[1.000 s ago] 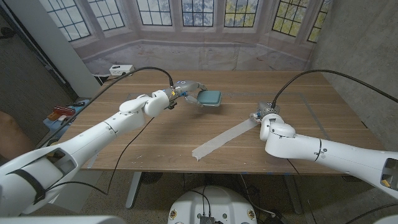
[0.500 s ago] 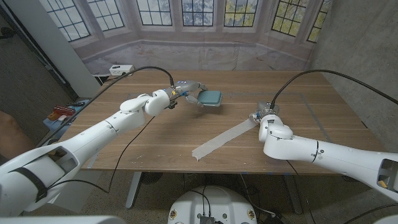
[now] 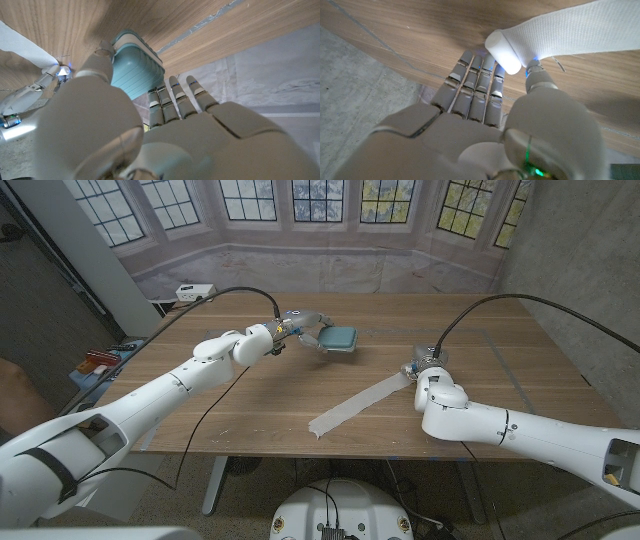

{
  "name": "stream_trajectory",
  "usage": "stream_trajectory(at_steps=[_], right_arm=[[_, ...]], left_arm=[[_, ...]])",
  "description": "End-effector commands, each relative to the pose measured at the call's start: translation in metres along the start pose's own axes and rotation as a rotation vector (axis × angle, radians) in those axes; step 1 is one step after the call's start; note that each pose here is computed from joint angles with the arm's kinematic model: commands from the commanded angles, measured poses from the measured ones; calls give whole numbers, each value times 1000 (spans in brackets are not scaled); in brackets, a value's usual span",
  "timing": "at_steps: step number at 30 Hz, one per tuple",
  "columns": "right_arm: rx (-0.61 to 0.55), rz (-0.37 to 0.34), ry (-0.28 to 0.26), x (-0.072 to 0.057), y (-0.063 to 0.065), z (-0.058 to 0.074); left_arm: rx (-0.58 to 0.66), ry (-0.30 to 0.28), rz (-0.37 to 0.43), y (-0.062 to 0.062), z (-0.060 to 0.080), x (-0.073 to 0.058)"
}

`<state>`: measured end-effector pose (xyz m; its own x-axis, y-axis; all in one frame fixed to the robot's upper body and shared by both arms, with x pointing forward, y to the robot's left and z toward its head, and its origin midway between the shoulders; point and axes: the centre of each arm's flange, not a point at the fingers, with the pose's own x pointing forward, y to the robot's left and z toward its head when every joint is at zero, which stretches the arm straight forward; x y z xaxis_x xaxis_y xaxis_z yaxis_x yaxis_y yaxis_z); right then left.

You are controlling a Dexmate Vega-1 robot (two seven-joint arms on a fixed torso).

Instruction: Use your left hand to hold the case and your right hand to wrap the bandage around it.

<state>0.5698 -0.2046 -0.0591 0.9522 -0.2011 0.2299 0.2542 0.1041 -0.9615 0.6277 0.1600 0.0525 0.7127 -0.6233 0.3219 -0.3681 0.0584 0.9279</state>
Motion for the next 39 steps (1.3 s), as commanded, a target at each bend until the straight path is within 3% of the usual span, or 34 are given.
stream_trajectory(at_steps=[1,22,39], right_arm=[[-2,-21,-3,1,2,-1],[-7,-33,-21,3,2,2],[-32,-27,-17,-4,-2,-1]], left_arm=[[-2,-4,-8,-1,0,1],[-5,-8,-12,-1,-4,5],[-3,-15,-14,-1,-6,7]])
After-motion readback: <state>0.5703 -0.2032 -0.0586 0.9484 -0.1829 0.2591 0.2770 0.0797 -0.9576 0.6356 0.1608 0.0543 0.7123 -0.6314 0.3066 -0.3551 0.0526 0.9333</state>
